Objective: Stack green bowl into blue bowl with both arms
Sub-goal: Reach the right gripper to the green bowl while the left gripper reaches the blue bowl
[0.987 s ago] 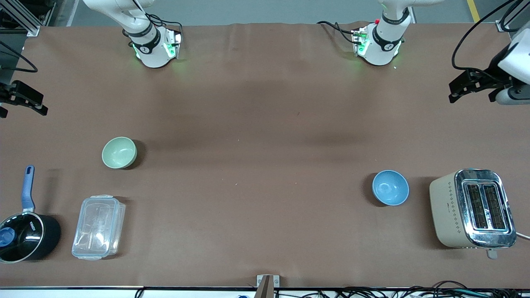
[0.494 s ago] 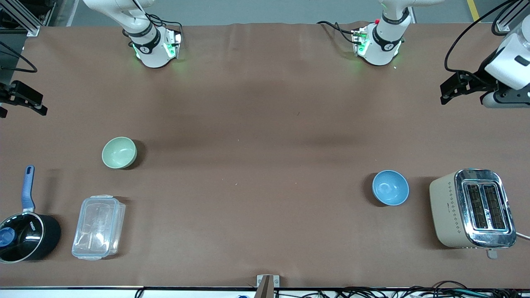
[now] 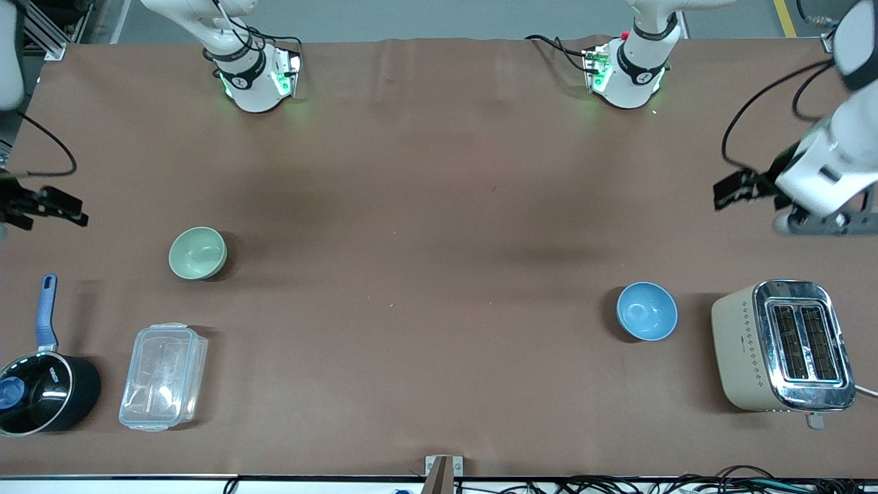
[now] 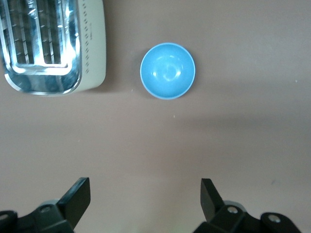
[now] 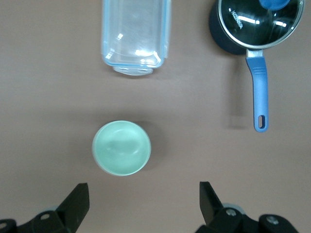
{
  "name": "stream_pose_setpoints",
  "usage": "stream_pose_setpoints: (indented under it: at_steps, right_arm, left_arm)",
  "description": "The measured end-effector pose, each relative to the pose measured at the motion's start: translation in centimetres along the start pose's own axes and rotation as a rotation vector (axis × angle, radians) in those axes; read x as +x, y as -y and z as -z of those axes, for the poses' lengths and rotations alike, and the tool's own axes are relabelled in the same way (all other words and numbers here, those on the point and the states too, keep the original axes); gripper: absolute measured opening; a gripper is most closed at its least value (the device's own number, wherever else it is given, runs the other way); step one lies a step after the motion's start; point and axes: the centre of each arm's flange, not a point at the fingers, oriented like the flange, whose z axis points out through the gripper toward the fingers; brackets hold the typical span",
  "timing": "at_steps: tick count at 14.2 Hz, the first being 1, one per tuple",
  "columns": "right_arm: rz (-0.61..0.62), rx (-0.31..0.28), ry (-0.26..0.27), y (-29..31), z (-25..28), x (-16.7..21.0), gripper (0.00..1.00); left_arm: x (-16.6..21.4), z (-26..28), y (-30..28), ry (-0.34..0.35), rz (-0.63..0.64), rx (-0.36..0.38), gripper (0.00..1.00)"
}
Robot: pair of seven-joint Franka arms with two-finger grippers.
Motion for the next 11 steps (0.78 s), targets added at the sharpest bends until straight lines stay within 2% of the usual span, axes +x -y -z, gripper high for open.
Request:
stream_pose_setpoints:
  at_steps: [6,8,11]
  right_arm:
    - [-0.026,0.049,0.057,0.7,-18.9,-0.6,1.0]
    - [-0.013,0.045,0.073,1.7,-22.9,-0.1,1.0]
    - [-0.022,0.055,0.064,2.6,-25.7,0.4,1.0]
  left_arm:
    - [5.3,-8.5,-0.1,0.022,0.002,-0.015,1.0]
    - [6.1,-10.5,-0.1,0.036,0.003,-0.017,1.0]
    - [6.9,-12.6,0.0,0.047,0.005,-0.02,1.0]
